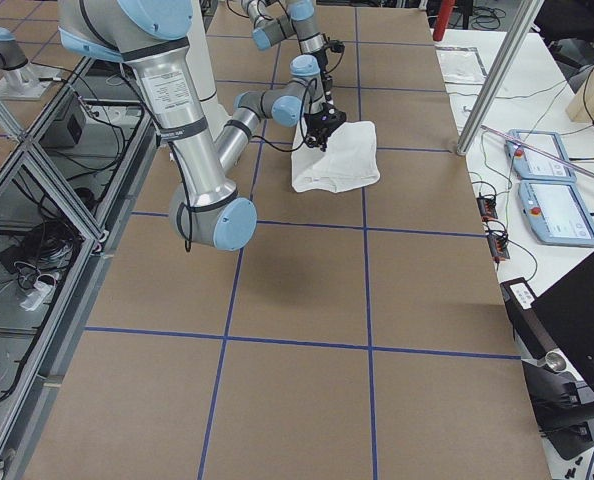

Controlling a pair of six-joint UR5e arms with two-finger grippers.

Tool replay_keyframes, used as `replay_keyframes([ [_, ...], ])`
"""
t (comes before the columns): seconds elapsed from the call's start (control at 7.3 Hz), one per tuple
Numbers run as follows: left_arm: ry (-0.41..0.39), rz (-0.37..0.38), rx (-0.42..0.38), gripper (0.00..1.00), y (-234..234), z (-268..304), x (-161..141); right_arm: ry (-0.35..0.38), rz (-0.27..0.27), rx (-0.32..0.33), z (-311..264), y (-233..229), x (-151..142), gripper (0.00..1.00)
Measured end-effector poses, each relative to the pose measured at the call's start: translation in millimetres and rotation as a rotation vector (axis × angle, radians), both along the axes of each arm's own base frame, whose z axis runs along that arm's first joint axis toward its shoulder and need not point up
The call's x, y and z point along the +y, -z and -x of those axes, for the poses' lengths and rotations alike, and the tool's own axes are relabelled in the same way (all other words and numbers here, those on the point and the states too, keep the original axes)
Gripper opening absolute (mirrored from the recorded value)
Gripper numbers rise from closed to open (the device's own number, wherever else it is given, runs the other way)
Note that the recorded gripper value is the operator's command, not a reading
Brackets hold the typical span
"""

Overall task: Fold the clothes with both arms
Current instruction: 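Lift the near edge and fold it over toward the far edge with both grippers, then release the folded edge and raise both grippers away from the shirt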

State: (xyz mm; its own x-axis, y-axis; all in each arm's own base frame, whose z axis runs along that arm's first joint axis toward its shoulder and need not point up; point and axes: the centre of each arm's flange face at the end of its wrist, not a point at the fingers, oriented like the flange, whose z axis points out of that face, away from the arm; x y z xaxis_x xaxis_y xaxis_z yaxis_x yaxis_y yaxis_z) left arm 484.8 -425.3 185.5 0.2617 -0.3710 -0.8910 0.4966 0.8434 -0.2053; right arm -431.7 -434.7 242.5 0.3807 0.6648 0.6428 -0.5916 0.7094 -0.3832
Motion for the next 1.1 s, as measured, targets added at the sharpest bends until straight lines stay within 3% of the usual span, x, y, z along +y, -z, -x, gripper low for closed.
replay_keyframes([
  [0.27, 0.023, -0.025, -0.013, 0.0, -4, -5, -42, 0.002, 0.006, 0.025, 8, 5, -51, 0.0],
  [0.55, 0.032, -0.041, -0.02, 0.0, -19, -10, -63, 0.015, 0.015, 0.047, 20, 10, -88, 0.0],
  [0.68, 0.037, -0.051, -0.019, 0.23, -31, -15, -74, 0.022, 0.015, 0.053, 27, 8, -104, 0.95],
  [0.82, 0.044, -0.07, -0.03, 0.64, -44, -16, -89, 0.022, 0.006, 0.05, 34, -3, -119, 1.0],
  [0.96, 0.054, -0.103, -0.065, 0.73, -55, -11, -113, 0.027, -0.01, 0.054, 36, -18, -140, 1.0],
  [1.1, 0.066, -0.137, -0.101, 0.73, -69, -3, -141, 0.056, -0.038, 0.073, 26, -34, -169, 1.0],
])
